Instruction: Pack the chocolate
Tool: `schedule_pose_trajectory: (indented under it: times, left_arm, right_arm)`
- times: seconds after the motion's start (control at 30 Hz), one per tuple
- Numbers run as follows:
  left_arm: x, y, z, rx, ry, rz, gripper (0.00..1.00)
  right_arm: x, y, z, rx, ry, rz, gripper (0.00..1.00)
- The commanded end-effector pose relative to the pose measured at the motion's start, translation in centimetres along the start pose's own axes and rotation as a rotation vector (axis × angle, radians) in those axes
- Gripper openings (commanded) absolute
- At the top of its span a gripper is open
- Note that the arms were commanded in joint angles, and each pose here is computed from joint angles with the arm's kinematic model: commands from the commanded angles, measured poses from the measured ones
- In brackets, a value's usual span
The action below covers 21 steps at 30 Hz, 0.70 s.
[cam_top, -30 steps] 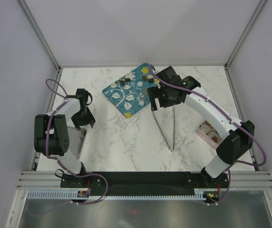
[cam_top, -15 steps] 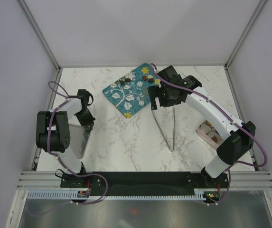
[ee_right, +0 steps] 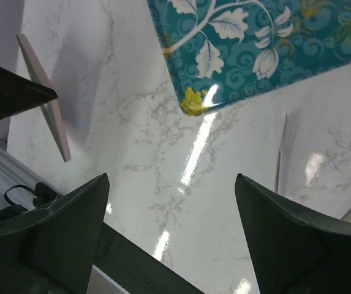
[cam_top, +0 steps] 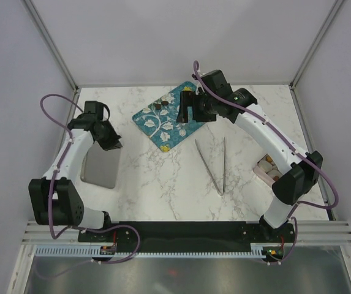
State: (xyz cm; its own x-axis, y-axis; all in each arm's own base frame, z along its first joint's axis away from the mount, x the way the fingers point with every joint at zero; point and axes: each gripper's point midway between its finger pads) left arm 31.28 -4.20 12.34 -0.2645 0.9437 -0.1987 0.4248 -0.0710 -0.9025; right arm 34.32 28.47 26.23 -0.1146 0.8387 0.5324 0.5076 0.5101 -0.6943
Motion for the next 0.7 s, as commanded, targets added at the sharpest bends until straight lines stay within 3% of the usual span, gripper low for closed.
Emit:
schedule_pose_trajectory:
  times: [0.0, 0.2, 0.23, 0.37, 0.5, 0.6, 0.67]
  left_arm:
    - [-4.6, -5.1, -1.0, -0.068, -0.029, 0.226, 0.02]
    - [-9.1, -10.3, -1.0, -0.125, -0.009, 0.434, 0.02]
    - [-10.0, -11.5, -0.6, -0.125, 0.005, 0.486, 0.02]
    - [-11.8, -15.3, 0.1, -0.142, 0.034, 0.627, 0.02]
    - [-13.6, -19.3, 1.4, -0.135, 0.104, 0.788, 0.02]
    - [-14.3, -20.7, 3.0, -0.084, 0.129, 0.878, 0.02]
    - [-14.3, -21.0, 3.7, -0.077, 0.15, 0.899, 0.02]
  right_arm:
    - [5.2, 0.1, -3.2, -0.077, 0.036, -0.205, 0.92]
    - [7.8, 1.6, -7.4, -0.134, 0.152, -0.321, 0.91]
    - [8.7, 2.1, -7.1, -0.09, 0.142, -0.379, 0.91]
    - [10.9, 2.3, -6.5, -0.047, -0.02, -0.541, 0.91]
    - [10.4, 3.5, -5.5, -0.033, -0.159, -0.658, 0.9]
    - [10.0, 3.5, -6.4, -0.044, -0.215, -0.758, 0.89]
    - [9.3, 3.9, -7.4, -0.033, -0.17, -0.77, 0.89]
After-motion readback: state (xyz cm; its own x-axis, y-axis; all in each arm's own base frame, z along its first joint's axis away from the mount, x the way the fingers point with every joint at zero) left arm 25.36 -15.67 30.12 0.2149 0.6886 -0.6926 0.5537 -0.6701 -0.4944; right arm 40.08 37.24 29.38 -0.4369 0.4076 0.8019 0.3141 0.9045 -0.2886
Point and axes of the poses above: each gripper's point midway between its finger pads, its own y axis out along the fingers, its own x axis along the line the jaws close on, z = x × y, and after that the axes turned 14 degrees about y, right-handed
